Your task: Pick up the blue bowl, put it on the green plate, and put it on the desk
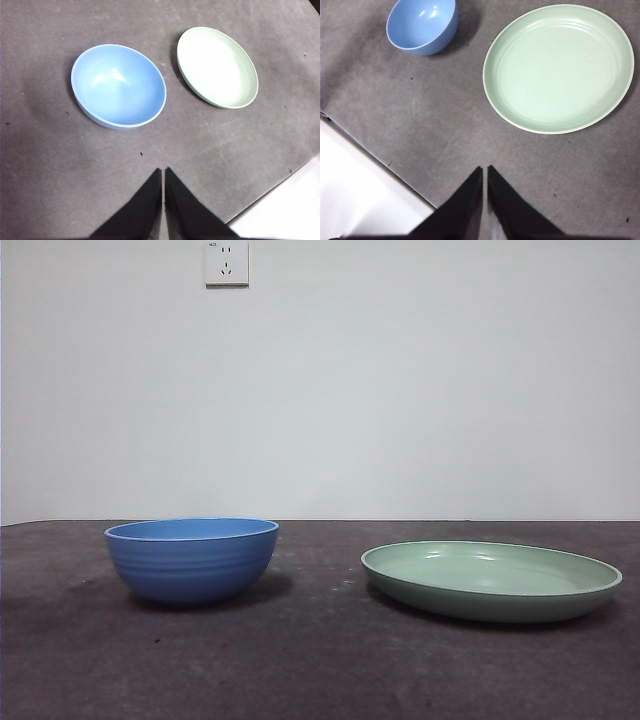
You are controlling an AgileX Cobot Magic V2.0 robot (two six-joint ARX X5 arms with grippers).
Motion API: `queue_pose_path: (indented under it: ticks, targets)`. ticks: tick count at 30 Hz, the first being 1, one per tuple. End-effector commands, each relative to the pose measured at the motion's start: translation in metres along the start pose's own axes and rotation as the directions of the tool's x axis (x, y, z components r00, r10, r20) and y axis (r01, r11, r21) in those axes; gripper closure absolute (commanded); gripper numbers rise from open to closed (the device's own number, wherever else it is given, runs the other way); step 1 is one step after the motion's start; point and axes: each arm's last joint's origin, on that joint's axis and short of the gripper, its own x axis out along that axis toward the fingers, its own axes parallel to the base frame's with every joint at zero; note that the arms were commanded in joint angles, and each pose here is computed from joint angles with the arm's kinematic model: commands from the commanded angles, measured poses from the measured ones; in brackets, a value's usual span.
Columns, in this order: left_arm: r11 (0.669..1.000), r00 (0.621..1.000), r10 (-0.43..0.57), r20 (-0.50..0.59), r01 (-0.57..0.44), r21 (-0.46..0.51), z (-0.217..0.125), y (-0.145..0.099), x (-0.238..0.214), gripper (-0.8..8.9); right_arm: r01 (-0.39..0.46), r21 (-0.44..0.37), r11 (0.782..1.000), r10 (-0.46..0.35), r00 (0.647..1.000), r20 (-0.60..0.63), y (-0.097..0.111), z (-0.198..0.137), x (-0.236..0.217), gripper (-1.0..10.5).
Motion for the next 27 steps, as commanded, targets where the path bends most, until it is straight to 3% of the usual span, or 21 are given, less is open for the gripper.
queue_pose_path:
  ticks: [1,3,7,9,22,27]
  targets:
    - [1.000,1.000,-0.005,0.019,0.005,0.025,0.005,-0.003,-0.004,7.72,-0.003,-0.025,1.000,0.003,1.000,0.015,0.002,0.004,-0.003,9.3]
    - [1.000,1.000,-0.005,0.019,0.005,0.025,0.005,-0.003,-0.004,6.98,-0.003,-0.025,1.000,0.003,1.000,0.015,0.002,0.004,-0.003,8.8]
    - [1.000,1.000,-0.005,0.019,0.005,0.014,0.005,-0.002,-0.004,4.48,-0.003,-0.017,1.000,0.003,1.000,0.015,0.002,0.004,-0.003,6.1]
    - [1.000,1.000,-0.005,0.019,0.005,0.014,0.005,-0.002,-0.004,3.84,-0.002,-0.017,1.000,0.003,1.000,0.015,0.002,0.004,-0.003,5.7]
    - [0.999,1.000,-0.003,0.011,0.004,-0.036,0.013,0.003,0.006,3.77,-0.003,-0.014,1.000,0.003,1.000,0.015,0.002,0.004,-0.003,5.7]
    - [0.997,0.998,0.050,-0.026,-0.051,-0.056,0.032,0.011,0.024,3.77,-0.002,-0.017,1.000,0.003,1.000,0.021,0.002,0.005,-0.003,5.7]
